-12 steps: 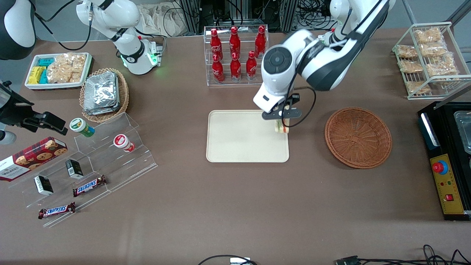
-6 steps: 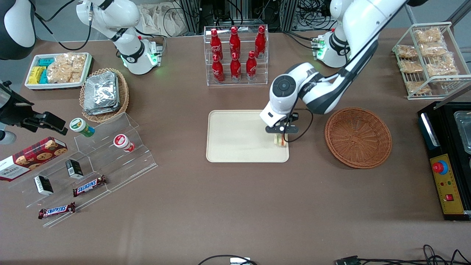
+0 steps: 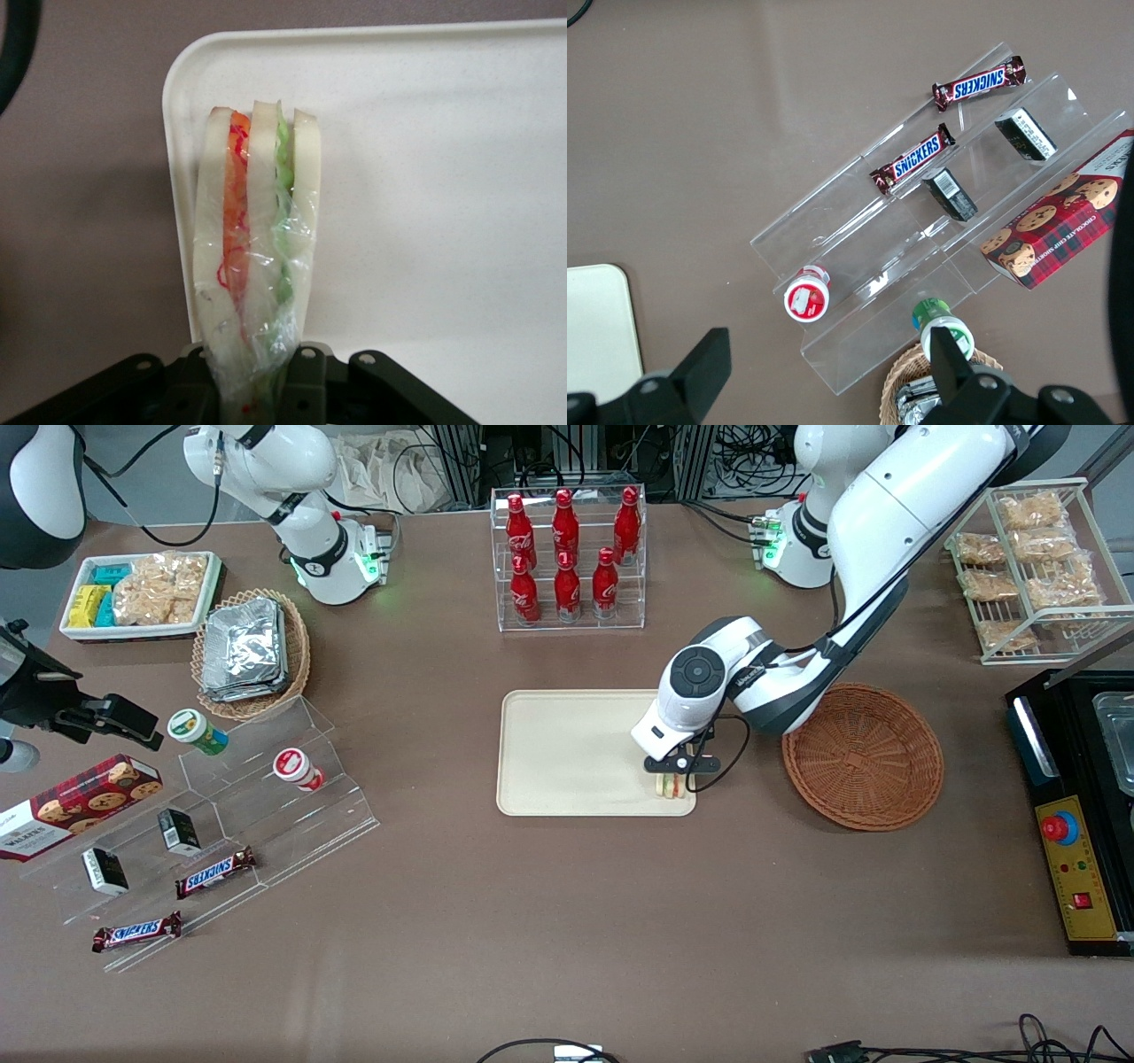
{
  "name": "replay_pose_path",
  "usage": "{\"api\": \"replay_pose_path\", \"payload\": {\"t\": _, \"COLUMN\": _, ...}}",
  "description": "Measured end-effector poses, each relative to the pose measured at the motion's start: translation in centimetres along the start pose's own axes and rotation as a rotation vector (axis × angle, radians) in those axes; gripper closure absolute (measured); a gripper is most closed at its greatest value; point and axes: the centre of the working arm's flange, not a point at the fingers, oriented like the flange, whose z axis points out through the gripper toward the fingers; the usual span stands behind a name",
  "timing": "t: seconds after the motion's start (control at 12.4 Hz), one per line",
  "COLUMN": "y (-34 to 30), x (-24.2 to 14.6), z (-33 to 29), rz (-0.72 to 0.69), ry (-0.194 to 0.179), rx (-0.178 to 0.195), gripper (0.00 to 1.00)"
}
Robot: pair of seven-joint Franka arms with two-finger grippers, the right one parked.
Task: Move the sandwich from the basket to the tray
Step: 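Lower the sandwich onto the tray and open the left gripper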
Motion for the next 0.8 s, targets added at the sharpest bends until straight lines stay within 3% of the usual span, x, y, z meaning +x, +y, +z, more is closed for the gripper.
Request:
{"api": "replay_pose_path", "payload": {"t": 0.24, "y": 0.1, "x": 0.0, "z": 0.1, "rz": -0.032, "ry": -0.002, "rx": -0.002, "gripper": 0.81}}
{"api": "replay_pose_path", "payload": {"t": 0.64, "y": -0.2, "x": 0.8, "z": -0.7, "rz": -0.081, "ry": 0.002, "rx": 0.007, "gripper": 0.27}}
{"api": "replay_pose_path", "payload": {"t": 0.8, "y": -1.0, "x": 2.1, "z": -3.0, "rz": -0.109, "ry": -0.019, "rx": 0.077, "gripper": 0.05}}
